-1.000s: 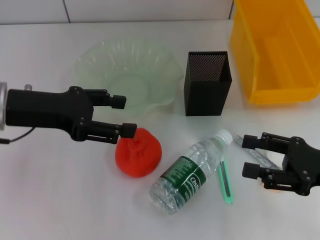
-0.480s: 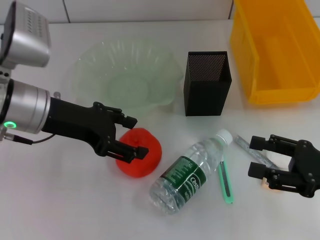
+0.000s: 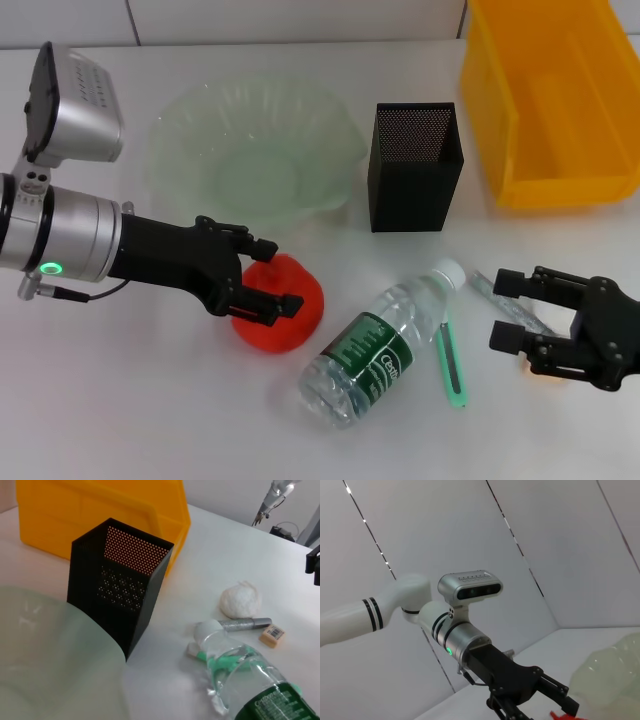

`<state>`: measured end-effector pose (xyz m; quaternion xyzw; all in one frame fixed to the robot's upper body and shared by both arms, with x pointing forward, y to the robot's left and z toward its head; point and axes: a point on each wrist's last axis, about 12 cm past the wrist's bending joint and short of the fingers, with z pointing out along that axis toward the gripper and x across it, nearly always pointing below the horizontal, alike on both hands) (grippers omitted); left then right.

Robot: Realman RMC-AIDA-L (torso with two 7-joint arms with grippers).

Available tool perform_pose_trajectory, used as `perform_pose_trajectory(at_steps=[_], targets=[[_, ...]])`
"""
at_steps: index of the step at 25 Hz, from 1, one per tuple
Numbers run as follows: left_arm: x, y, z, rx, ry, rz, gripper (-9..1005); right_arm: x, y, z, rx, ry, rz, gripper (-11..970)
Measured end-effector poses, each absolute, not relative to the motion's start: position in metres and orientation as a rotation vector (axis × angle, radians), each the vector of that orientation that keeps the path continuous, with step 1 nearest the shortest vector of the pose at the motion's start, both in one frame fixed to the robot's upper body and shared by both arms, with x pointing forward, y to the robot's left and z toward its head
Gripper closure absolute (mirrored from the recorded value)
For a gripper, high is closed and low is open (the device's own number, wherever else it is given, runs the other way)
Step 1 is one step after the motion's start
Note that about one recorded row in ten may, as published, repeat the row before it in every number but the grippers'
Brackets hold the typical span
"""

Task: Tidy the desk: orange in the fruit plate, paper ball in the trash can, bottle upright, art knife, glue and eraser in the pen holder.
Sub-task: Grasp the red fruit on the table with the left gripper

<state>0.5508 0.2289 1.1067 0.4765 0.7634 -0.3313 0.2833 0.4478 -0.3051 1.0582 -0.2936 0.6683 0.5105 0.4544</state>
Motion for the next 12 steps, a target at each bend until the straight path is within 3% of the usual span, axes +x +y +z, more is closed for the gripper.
perform_pose_trajectory(at_steps=[12], targets=[[0.552,0.229,1.095,1.202,2.046,-0.892,189,0.455,-0.301,1.062,-0.749,1.633,1.264,209]])
